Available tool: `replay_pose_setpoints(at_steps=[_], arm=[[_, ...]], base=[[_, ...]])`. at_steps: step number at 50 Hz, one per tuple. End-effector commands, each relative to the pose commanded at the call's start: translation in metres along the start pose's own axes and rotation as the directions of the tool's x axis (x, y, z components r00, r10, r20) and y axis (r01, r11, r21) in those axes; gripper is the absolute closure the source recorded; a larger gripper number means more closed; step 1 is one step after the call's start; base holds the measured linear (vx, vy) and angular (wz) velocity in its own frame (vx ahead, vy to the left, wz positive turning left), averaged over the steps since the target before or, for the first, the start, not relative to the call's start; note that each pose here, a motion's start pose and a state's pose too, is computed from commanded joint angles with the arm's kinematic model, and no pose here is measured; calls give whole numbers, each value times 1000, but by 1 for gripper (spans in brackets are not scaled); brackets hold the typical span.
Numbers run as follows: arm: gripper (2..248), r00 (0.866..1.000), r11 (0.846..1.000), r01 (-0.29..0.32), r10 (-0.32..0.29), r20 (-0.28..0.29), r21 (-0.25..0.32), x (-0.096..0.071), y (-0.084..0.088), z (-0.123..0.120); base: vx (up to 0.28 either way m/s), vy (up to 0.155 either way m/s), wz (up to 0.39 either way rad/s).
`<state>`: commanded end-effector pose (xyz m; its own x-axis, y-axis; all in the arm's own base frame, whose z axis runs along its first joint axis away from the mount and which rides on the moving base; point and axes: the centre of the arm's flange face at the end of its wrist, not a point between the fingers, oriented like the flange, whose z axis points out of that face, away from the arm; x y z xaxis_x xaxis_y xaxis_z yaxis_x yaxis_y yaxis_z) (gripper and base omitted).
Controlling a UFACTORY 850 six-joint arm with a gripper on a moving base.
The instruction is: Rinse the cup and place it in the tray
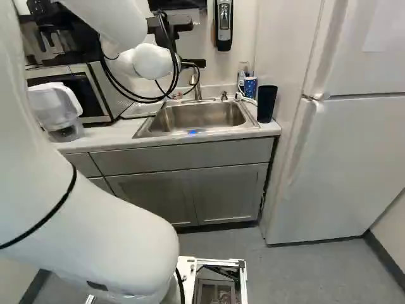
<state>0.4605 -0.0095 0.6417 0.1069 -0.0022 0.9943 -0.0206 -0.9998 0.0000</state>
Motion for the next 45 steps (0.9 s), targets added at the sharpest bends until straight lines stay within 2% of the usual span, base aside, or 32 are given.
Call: replay_pose_setpoints(at_steps=[8, 18, 45], arm=[[3, 1000, 1000, 0, 0, 0, 0, 0, 0, 0], [3, 1000, 1000, 0, 0, 0, 0, 0, 0, 0], [3, 1000, 1000, 0, 0, 0, 0, 0, 0, 0]], base=[[116, -6, -49], [100, -43, -253], [66, -1, -14]])
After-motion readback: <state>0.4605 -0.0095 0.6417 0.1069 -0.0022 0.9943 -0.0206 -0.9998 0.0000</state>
